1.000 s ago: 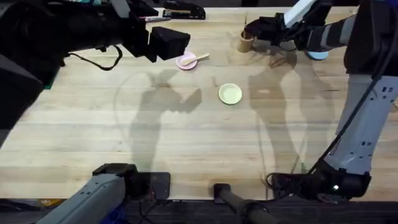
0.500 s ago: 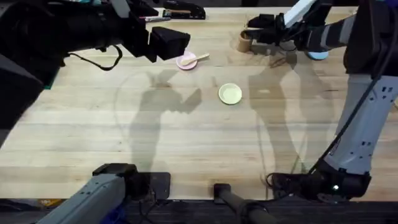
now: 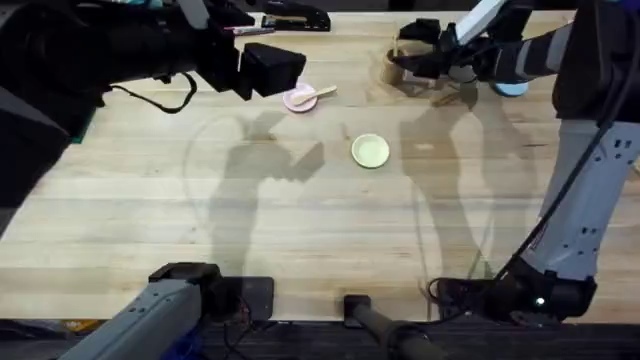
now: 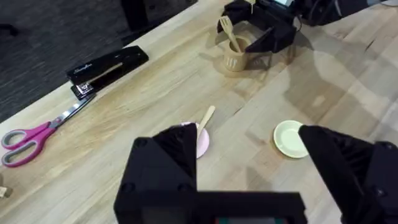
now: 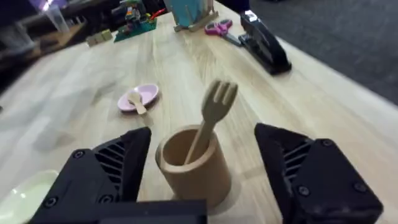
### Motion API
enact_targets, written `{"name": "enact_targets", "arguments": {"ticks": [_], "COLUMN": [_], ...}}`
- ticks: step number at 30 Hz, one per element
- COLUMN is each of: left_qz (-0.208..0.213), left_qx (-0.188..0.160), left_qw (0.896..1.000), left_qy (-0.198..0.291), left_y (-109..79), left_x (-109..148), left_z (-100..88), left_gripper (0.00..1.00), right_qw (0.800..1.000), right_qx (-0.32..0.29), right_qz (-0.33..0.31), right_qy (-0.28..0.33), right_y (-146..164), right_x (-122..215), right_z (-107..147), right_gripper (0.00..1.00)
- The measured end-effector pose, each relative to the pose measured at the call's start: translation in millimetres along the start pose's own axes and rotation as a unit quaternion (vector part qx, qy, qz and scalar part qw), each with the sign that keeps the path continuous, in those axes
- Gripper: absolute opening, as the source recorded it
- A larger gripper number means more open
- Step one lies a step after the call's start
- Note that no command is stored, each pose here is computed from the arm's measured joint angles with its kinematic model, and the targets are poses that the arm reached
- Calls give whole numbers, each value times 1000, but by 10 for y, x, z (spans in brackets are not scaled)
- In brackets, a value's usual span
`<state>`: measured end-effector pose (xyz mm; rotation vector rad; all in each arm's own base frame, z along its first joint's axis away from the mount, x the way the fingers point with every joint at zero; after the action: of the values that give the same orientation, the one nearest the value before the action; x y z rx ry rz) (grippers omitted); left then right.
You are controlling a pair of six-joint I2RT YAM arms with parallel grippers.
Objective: Pick up a utensil and set it on the pink plate, then put the other utensil in the container.
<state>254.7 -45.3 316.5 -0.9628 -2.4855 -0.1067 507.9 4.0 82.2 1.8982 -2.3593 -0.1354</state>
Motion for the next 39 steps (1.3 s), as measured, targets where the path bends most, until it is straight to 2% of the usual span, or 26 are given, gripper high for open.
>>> {"name": "enact_targets", "arguments": {"ticks": [3,6,7,10,14,20,29,35,39], "left_qz": [0,0,0,0,0,0,0,0,0], "left_qx": [0,0,0,0,0,0,0,-1,-1], "left_qw": [1000,1000,1000,1000,1000,1000,1000,1000,1000], "left_qy": [0,0,0,0,0,0,0,0,0], "left_y": [0,0,0,0,0,0,0,0,0], "left_x": [0,0,0,-1,0,0,0,0,0], "left_z": [1,0,0,1,0,0,0,0,1], "left_gripper": [993,993,993,993,993,993,993,993,993], "right_qw": [999,999,999,999,997,987,971,951,946], "right_qx": [-35,-47,-27,4,-20,-77,-104,-117,-90], "right_qz": [11,25,33,41,73,135,190,235,259], "right_qy": [5,10,9,6,16,44,106,162,170], "right_y": [5,23,79,184,335,562,1318,1858,2153], "right_x": [2,10,28,63,112,172,282,372,420], "right_z": [-7,-178,-536,-967,-1340,-1654,-2218,-2437,-2549], "right_gripper": [996,996,996,997,998,997,997,997,997]}}
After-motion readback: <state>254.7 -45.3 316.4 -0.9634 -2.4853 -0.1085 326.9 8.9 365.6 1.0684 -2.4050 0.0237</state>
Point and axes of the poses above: each hand's point on the last joint's axis, 136 mm out from that joint toward the fingers, its own x axis back along the fingers, its own y axis along the line the jaws close on, z = x × y, the point moved 10 cm from there along x, back along the fingers, and after that the axes turned 5 degrees about x, right-handed, at the moved point
